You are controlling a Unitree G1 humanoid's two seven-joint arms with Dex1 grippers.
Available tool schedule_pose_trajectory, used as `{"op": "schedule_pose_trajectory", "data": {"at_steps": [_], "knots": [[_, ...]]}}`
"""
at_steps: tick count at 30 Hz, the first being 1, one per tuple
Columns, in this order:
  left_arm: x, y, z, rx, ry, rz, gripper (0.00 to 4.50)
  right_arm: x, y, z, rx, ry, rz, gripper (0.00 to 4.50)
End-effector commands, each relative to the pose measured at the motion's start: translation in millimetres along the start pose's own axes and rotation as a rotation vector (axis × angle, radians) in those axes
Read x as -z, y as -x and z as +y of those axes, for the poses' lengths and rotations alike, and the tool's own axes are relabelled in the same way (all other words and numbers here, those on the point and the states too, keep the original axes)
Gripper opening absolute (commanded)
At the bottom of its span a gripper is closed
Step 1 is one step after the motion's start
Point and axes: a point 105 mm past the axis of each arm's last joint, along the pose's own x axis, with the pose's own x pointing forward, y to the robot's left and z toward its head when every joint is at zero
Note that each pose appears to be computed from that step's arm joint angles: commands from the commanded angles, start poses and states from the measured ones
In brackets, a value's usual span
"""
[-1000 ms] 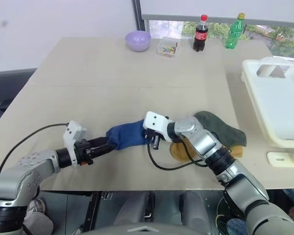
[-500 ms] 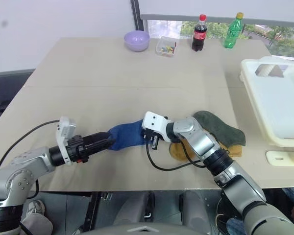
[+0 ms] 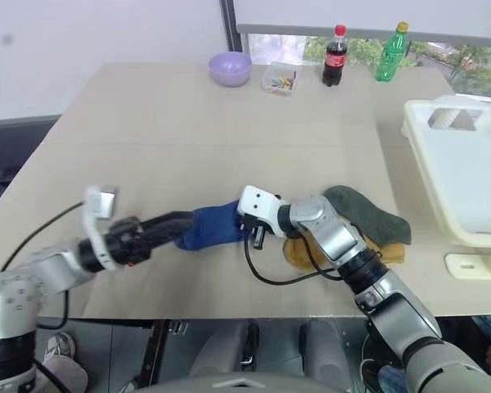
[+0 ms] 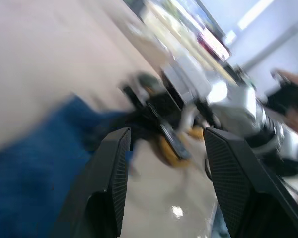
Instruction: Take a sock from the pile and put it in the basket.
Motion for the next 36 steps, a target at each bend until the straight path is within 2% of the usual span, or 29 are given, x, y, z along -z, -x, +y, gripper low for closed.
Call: {"op": "schedule_pose_trajectory", "data": {"at_steps": [1,6,9,10,11,13,18,23,29,31,36], "knots": [[10.4,-7.1,32.4,-0.201,-0.055,0.031,2.48,15.6,0.1,2.5,-0.006,-0.021,0.054,0.04],[16.7,17.6,50.3,-0.316,0.068,-0.077,2.48,18.4,3.5,3.8,-0.009,-0.018,0.062,0.04],[-1.7,21.0,28.7,-0.214,0.036,-0.153,2.48,19.7,4.0,3.5,-0.01,-0.016,0.066,0.04],[-15.6,23.0,20.5,-0.181,0.02,-0.211,2.48,19.5,3.5,3.9,-0.012,-0.016,0.066,0.04],[-27.7,27.7,15.4,-0.165,0.013,-0.259,2.48,18.8,2.7,4.7,-0.017,-0.013,0.064,0.04],[-36.8,38.8,13.6,-0.182,-0.001,-0.29,2.48,17.5,1.8,6.4,-0.026,-0.006,0.061,0.04],[-14.5,60.3,37.0,-0.354,-0.006,-0.152,2.48,15.2,-0.7,8.2,-0.033,0.0,0.054,0.04],[4.5,62.3,52.5,-0.438,0.06,-0.067,2.48,12.3,-0.5,9.1,-0.033,0.017,0.049,0.04],[23.1,55.9,57.8,-0.459,0.144,0.061,2.48,12.9,2.5,9.9,-0.025,0.017,0.049,0.04],[23.1,48.8,56.0,-0.425,0.176,0.077,2.48,13.1,3.5,9.8,-0.017,0.012,0.048,0.04],[3.0,21.6,26.5,-0.179,0.171,0.026,2.48,13.3,4.9,11.1,-0.01,0.004,0.05,0.04]]}}
